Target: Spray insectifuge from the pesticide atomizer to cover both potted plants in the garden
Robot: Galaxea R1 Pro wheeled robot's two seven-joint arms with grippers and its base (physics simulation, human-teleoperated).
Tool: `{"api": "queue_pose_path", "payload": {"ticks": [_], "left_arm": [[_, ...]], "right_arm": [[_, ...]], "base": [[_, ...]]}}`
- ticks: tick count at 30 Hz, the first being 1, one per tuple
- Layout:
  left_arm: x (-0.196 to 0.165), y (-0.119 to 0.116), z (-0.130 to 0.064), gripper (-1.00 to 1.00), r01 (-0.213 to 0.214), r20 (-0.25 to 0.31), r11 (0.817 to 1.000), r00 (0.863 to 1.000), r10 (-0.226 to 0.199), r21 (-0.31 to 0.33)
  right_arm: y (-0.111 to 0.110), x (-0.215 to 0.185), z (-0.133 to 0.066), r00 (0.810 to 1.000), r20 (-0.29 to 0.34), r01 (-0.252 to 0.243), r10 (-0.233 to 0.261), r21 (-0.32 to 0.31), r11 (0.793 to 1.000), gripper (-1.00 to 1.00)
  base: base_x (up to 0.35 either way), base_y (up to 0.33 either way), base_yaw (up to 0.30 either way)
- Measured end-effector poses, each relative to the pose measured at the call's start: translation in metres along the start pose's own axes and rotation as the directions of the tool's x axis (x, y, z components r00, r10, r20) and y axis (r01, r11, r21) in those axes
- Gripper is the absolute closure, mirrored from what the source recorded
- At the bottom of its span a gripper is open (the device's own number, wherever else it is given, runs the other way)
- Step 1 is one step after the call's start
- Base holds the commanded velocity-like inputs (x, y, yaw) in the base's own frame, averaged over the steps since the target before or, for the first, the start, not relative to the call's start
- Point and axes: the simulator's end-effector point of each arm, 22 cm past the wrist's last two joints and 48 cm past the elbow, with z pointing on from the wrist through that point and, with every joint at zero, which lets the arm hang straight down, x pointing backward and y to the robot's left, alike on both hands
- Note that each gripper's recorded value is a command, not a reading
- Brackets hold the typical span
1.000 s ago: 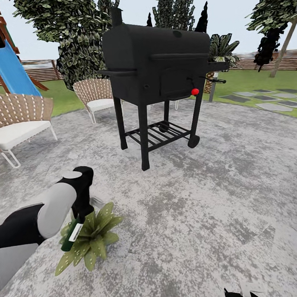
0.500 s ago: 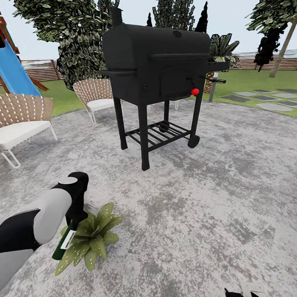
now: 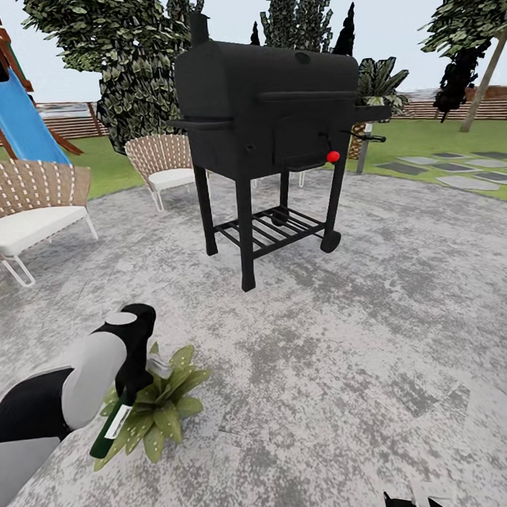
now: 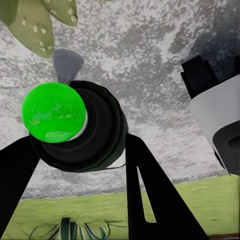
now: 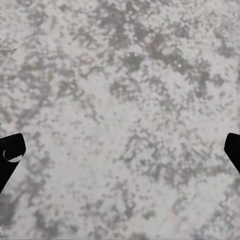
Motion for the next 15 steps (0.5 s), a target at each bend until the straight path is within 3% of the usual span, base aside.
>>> {"api": "queue_pose_path", "payload": {"ticks": [3, 10, 15], "left_arm": [[-0.0007, -0.0014, 0.0013, 1.00, -0.001, 0.001, 1.000, 1.000, 0.001, 0.002], [-0.0060, -0.0035, -0.0040, 1.00, -0.004, 0.015, 1.000, 1.000, 0.004, -0.002], [-0.0064, -0.0029, -0.0053, 1.00, -0.004, 0.017, 1.000, 1.000, 0.004, -0.004]], "right_arm": [[0.0006, 0.0002, 0.0000, 1.000, 0.000, -0.001, 0.001, 0.000, 1.000, -1.00], [0.0008, 0.0001, 0.0000, 1.000, 0.000, -0.001, 0.001, 0.000, 1.000, -1.00], [0.0008, 0.0002, -0.0001, 1.000, 0.000, -0.001, 0.001, 0.000, 1.000, -1.00]], "base": [[0.000, 0.000, 0.099], [0.000, 0.000, 0.252], [0.000, 0.000, 0.059]]}}
